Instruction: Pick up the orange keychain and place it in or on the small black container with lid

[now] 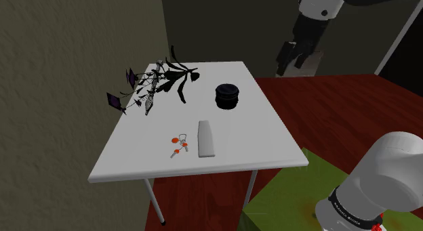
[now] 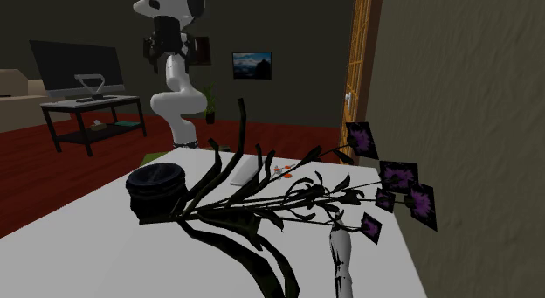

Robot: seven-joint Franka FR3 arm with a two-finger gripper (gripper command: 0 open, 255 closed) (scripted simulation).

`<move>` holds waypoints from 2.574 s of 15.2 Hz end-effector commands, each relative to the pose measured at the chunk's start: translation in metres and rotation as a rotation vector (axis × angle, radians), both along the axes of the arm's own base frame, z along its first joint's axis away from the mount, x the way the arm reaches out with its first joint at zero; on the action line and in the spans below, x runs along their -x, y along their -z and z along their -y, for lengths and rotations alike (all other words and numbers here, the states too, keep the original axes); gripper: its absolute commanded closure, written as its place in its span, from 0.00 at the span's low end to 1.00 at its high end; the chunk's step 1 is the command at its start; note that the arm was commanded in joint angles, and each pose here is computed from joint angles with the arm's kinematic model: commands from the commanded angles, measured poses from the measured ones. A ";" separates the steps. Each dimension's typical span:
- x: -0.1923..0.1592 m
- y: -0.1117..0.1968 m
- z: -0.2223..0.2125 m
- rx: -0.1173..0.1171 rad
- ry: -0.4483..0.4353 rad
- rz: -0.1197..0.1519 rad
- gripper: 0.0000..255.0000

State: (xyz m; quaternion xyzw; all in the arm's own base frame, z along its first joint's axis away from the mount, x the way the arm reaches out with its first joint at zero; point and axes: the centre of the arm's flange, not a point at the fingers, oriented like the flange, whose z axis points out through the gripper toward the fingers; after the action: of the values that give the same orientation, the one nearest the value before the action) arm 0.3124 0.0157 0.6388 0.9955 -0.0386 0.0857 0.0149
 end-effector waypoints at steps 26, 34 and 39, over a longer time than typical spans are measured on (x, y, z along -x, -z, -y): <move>-0.155 0.194 -0.216 -0.058 0.121 -0.068 0.00; -0.208 0.256 -0.284 -0.077 0.160 -0.090 0.00; -0.216 0.280 -0.293 -0.080 0.165 -0.093 0.00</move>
State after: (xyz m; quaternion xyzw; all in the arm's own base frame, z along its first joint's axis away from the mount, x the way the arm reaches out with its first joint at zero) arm 0.5280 0.3081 0.3646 0.9916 -0.1230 0.0361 -0.0157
